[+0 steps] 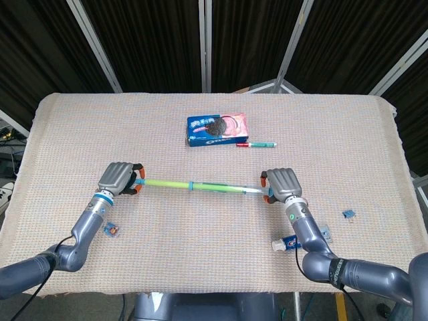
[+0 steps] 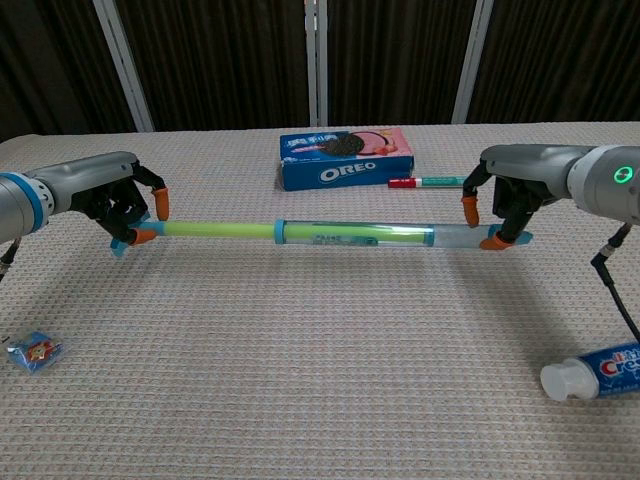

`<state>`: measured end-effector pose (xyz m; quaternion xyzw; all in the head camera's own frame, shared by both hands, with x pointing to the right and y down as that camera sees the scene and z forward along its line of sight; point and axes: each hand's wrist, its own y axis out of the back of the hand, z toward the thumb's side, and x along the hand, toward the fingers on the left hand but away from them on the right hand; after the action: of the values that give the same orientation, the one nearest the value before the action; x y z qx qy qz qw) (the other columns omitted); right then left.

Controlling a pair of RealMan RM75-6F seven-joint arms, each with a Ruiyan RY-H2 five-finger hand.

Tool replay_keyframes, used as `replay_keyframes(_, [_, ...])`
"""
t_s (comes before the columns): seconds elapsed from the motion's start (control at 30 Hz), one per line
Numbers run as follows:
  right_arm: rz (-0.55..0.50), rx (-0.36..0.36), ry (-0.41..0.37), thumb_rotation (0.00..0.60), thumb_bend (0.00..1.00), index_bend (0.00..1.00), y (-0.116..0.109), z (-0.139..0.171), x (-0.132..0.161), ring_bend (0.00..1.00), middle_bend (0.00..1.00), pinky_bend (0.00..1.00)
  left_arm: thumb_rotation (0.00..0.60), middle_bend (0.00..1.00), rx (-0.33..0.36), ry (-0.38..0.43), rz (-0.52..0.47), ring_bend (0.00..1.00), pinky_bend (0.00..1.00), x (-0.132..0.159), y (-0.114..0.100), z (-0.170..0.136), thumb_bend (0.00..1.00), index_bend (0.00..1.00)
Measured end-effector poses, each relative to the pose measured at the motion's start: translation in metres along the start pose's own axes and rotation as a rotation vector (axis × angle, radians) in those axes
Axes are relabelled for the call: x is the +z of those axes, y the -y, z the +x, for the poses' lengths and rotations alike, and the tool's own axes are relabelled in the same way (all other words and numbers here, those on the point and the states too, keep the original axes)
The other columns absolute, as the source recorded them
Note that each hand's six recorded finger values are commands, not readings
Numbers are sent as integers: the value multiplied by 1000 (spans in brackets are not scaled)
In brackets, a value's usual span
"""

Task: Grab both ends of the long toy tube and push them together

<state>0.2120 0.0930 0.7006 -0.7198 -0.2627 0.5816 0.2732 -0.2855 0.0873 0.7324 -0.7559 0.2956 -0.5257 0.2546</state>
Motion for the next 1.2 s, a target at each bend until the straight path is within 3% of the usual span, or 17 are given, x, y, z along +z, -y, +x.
replay_keyframes(0.5, [15,2,-22,600,315,660,4,-6,20,1000,1000,1000,600,837,-8,46,-15,823,1000,35,7,9,470,695])
replay_keyframes(0.87, [21,0,-15,600,315,661,3,-8,18,1000,1000,1000,600,837,-4,53,-23,823,1000,39,8,11,469,674])
replay_keyframes(1.0, [25,3,-16,600,304,602,3,-7,17,1000,1000,1000,600,837,-7,58,-27,824,1000,39,8,10,467,501])
replay_keyframes(1.07, [26,5,-16,600,238,453,3,-7,16,1000,1000,1000,600,837,-12,59,-26,824,1000,38,9,10,461,401])
replay_keyframes(1.2, [30,0,-17,600,31,223,1,-6,13,1000,1000,1000,600,837,-18,56,-24,824,1000,34,10,9,448,50])
